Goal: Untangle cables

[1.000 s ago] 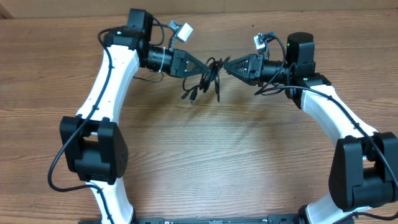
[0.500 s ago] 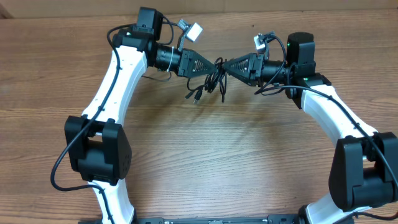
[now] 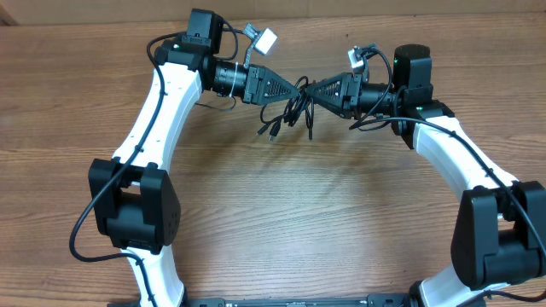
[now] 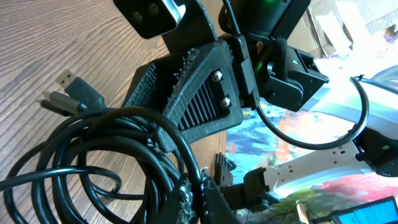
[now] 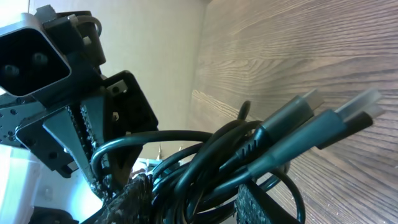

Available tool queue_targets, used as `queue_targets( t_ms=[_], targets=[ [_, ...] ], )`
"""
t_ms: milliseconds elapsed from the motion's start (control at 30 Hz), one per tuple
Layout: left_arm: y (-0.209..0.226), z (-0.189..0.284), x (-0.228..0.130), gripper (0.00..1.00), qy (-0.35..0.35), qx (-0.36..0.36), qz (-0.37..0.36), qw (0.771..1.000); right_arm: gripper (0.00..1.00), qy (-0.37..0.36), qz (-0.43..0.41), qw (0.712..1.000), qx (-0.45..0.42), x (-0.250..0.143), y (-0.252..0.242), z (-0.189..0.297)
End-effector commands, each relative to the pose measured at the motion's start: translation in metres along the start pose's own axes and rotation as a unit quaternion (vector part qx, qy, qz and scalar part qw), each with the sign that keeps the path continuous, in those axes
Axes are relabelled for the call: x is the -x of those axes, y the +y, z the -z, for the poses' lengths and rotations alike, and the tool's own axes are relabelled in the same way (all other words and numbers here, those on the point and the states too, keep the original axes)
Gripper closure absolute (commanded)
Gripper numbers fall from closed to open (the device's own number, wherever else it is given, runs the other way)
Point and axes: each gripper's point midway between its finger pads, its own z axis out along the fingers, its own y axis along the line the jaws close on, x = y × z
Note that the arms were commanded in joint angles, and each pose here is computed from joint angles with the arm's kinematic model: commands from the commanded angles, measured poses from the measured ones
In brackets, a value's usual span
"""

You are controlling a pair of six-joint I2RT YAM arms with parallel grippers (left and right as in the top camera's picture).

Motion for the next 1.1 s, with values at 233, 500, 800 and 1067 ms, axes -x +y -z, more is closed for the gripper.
queue_targets(
  t_ms=[233,500,800,1067],
  targets=[
    [-0.017,-0.009,0.004,0.96,0.003,-0.030,-0.011,0.999,0.62,-0.033,-0.032,0.999,-0.014,0.016,0.008,0.004],
    [-0.012,-0.023,-0.002,0.96,0.024,-0.005,-0.016,1.000,0.77,-0.034,-0.028,0.999,-0.013,0.017,0.009,0.004],
    [0.004,-0.024,-0.007,0.96,0.036,0.045,-0.009,0.998,0.96,-0.035,-0.025,0.999,-0.012,0.018,0.009,0.004],
    [0.027,-0.026,-0.014,0.75,0.055,0.119,0.007,0.991,0.96,-0.035,-0.025,0.999,-0.012,0.018,0.009,0.004]
  ],
)
